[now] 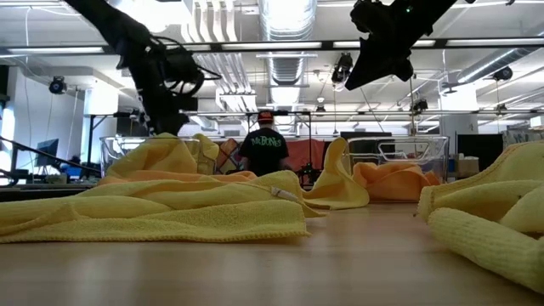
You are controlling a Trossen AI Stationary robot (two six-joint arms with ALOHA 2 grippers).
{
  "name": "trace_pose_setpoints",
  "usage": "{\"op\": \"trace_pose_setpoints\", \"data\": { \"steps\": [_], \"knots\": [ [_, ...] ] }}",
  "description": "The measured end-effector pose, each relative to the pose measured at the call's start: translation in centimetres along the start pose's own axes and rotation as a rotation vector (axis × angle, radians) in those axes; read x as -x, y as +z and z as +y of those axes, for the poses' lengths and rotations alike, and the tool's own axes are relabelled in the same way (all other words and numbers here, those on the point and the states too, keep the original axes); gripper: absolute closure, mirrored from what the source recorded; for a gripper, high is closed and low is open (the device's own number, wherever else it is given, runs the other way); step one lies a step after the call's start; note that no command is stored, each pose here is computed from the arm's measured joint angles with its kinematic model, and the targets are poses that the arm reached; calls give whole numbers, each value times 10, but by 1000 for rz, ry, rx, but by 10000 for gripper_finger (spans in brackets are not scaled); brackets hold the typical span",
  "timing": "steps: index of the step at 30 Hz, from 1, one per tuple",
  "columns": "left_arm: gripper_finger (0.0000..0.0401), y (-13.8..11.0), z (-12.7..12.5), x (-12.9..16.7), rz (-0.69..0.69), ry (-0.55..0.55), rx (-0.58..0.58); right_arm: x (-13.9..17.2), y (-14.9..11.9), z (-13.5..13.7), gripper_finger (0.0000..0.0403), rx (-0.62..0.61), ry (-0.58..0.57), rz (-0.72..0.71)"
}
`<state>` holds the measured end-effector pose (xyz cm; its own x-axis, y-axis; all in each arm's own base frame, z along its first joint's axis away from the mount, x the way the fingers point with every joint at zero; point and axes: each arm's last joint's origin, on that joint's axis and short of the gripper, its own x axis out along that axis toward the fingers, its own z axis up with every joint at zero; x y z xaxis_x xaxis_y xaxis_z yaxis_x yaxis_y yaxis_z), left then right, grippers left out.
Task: Sort microfiber towel by color & place in baskets
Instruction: Put the yellow microfiber cloth into the left transparent bin
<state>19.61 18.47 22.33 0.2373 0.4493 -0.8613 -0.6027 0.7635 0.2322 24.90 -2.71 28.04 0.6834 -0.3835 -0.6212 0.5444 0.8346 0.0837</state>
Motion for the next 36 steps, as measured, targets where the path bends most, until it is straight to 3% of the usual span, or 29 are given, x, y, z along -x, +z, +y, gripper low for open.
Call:
{"op": "trace_pose_setpoints", "data": {
  "steps": [5,10,14,25,36],
  "knots": [
    [401,20,8,27,-6,-16,-19,0,0,0,394,-1,1,-2],
    [401,52,16,46,-229,-14,-25,0,2,1,394,4,8,-20],
    [401,69,22,42,-343,19,1,0,2,1,394,3,7,-20],
    [401,79,30,-21,-183,20,20,0,2,1,394,0,7,-19],
    [401,70,26,-11,-12,-27,9,-1,0,0,394,3,4,-10]
  ]
}}
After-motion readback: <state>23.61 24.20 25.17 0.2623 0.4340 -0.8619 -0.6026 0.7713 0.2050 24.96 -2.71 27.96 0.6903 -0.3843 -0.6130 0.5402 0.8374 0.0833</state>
